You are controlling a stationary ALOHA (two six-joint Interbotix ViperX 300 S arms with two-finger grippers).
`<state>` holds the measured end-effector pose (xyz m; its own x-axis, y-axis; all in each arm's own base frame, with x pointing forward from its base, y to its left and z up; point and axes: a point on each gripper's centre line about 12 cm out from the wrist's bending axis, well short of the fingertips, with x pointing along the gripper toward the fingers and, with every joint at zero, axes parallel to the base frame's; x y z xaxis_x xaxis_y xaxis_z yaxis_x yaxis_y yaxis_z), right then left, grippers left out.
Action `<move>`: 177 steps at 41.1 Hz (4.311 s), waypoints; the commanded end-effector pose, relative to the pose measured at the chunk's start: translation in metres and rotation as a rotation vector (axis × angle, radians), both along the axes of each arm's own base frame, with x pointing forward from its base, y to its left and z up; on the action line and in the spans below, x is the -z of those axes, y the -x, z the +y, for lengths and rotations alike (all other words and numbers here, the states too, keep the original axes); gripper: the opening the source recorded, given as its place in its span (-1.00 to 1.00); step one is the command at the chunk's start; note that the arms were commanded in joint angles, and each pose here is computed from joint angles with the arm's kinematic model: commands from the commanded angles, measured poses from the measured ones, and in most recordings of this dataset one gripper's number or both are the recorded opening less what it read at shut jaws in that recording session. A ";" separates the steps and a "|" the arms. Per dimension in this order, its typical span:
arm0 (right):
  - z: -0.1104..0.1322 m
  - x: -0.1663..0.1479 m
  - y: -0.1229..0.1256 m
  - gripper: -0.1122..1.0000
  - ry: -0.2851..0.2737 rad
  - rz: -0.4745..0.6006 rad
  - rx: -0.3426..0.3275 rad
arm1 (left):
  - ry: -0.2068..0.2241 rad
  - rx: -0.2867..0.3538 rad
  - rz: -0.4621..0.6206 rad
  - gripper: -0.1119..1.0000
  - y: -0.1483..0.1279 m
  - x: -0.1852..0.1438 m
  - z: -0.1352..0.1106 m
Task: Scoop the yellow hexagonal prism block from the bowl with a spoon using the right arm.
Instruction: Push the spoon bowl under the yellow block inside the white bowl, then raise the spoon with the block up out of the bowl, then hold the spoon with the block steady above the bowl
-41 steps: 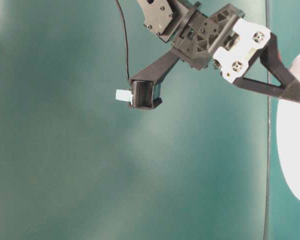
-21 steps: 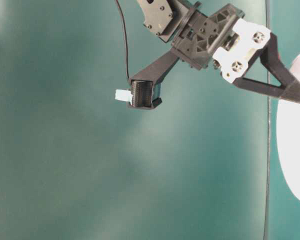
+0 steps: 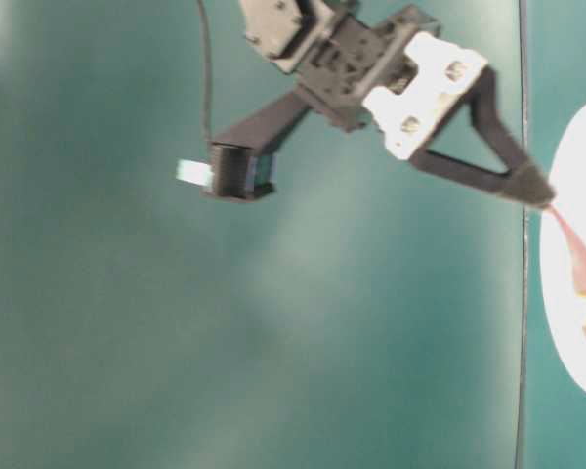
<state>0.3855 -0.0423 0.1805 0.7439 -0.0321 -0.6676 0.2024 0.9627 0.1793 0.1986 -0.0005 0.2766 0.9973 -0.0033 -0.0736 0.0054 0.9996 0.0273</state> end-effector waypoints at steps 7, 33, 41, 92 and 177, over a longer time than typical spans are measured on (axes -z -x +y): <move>0.004 -0.045 0.008 -0.34 0.005 -0.098 -0.013 | 0.000 0.000 -0.032 -0.77 -0.003 -0.012 0.000; 0.012 -0.112 0.049 -0.34 0.029 -0.242 -0.047 | 0.003 0.000 -0.038 -0.77 -0.004 -0.014 0.000; 0.012 -0.113 0.053 -0.34 0.030 -0.246 -0.045 | 0.006 0.000 -0.040 -0.77 -0.004 -0.015 0.000; 0.012 -0.111 0.053 -0.34 0.037 -0.243 -0.051 | 0.006 0.000 -0.058 -0.77 -0.004 -0.018 0.000; 0.010 -0.108 0.053 -0.34 0.055 -0.261 -0.041 | 0.009 0.000 -0.052 -0.77 -0.004 -0.017 0.000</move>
